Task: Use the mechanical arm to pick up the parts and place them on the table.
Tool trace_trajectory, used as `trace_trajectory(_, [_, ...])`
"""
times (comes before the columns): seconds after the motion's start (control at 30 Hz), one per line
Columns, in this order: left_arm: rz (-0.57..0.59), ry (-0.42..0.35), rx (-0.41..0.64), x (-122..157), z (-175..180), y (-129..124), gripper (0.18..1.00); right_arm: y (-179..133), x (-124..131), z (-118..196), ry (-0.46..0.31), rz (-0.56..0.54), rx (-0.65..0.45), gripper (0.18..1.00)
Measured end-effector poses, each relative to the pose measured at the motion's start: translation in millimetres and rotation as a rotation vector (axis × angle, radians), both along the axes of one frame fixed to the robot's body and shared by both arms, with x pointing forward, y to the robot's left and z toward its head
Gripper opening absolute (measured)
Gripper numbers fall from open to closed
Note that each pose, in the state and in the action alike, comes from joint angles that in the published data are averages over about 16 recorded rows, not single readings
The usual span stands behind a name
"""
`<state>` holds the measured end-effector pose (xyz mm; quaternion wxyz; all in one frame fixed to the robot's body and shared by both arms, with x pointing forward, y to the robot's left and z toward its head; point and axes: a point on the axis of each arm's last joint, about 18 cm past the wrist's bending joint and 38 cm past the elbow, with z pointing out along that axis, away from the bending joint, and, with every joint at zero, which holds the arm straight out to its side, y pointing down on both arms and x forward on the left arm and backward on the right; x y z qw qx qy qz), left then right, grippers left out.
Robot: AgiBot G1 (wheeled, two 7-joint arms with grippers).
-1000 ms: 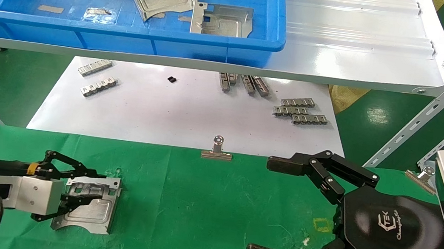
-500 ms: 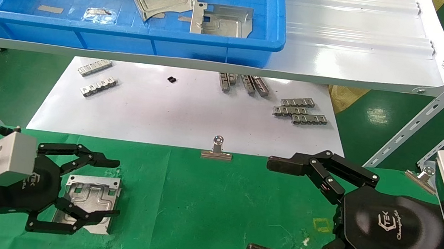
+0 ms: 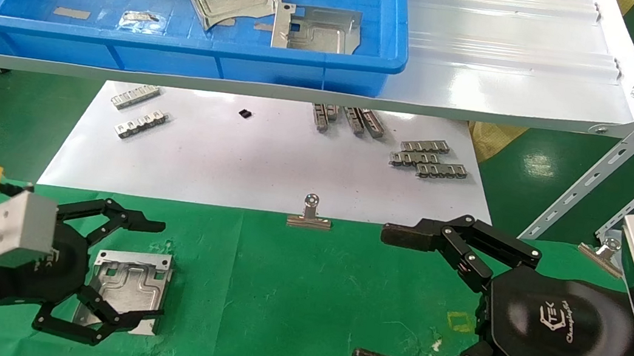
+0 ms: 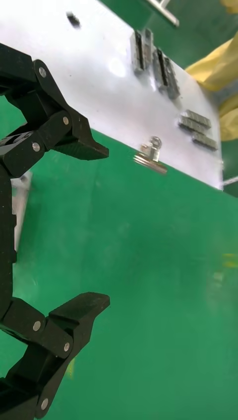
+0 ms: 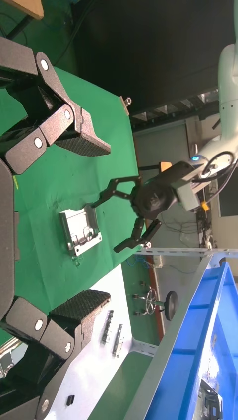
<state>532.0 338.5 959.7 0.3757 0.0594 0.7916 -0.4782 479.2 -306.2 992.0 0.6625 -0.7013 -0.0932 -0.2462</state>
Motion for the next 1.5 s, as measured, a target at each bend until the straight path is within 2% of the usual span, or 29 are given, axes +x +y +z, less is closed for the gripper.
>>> trace_trajectory(0.3, [-0.049, 0.017, -0.048, -5.7, 6.5, -10.4, 0.993, 0.0, 0.0, 0.0, 0.0, 0.0, 0.0, 1.001])
trace_trajectory(1.5, [-0.269, 0.099, -0.256, -41.4, 28.7, -37.4, 1.001, 0.0, 0.0, 0.0, 0.0, 0.0, 0.0, 1.001])
